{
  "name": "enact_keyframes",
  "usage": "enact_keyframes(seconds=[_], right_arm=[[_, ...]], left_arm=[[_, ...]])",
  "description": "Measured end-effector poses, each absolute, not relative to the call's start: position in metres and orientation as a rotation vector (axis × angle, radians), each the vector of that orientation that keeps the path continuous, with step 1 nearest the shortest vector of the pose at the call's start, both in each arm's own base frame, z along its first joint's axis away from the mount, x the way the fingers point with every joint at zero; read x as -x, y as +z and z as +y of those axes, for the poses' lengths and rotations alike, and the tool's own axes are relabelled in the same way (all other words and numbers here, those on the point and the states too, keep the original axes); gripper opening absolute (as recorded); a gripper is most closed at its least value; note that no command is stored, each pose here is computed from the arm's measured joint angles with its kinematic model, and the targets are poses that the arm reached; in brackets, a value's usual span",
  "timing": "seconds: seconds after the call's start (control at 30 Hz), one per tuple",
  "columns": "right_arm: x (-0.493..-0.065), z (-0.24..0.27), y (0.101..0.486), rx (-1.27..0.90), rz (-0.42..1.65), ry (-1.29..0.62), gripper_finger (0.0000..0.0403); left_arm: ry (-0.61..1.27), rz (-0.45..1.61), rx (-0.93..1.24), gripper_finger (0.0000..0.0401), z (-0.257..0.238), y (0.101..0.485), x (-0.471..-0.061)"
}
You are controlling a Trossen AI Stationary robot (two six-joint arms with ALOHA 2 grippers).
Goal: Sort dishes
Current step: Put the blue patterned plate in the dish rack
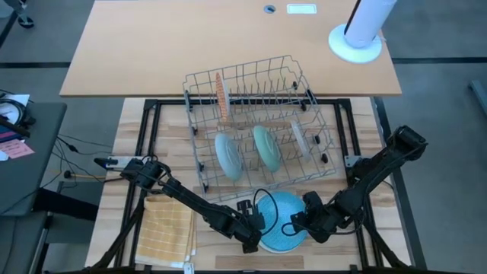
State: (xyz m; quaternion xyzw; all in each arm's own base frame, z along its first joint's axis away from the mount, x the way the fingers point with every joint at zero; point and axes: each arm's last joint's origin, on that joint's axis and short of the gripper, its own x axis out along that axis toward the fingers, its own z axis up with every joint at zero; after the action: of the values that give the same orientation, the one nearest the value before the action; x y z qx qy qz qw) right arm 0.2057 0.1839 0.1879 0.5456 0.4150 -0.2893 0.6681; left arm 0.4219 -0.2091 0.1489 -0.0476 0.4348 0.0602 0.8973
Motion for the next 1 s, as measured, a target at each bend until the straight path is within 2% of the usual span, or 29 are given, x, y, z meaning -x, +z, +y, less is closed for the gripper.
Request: enact_keyframes(seconds=[0.13,0.2,0.43,0.77,1.0], right_arm=[[-0.203,0.187,0.189,-1.232,0.920,-0.640,0.0047],[-0.203,0.189,0.192,-1.240,0.911,-0.622,0.0017],[-0.187,0.192,0.200,-1.235,0.898,-0.621,0.0007],[-0.162,0.191,0.220,-1.187,0.935,-0.531,0.0002],[-0.148,0.194,0.242,-1.200,0.915,-0.352,0.0002]], left_arm=[[0.131,0.903,0.112,0.0000,-0.209,0.149,-0.422],[0.138,0.901,0.131,0.0000,-0.209,0.149,-0.422],[0.134,0.915,0.242,0.0000,-0.210,0.164,-0.420],[0.082,0.825,0.429,0.0000,-0.214,0.246,-0.417],[0.093,0.670,0.476,0.0000,-0.208,0.311,-0.409]])
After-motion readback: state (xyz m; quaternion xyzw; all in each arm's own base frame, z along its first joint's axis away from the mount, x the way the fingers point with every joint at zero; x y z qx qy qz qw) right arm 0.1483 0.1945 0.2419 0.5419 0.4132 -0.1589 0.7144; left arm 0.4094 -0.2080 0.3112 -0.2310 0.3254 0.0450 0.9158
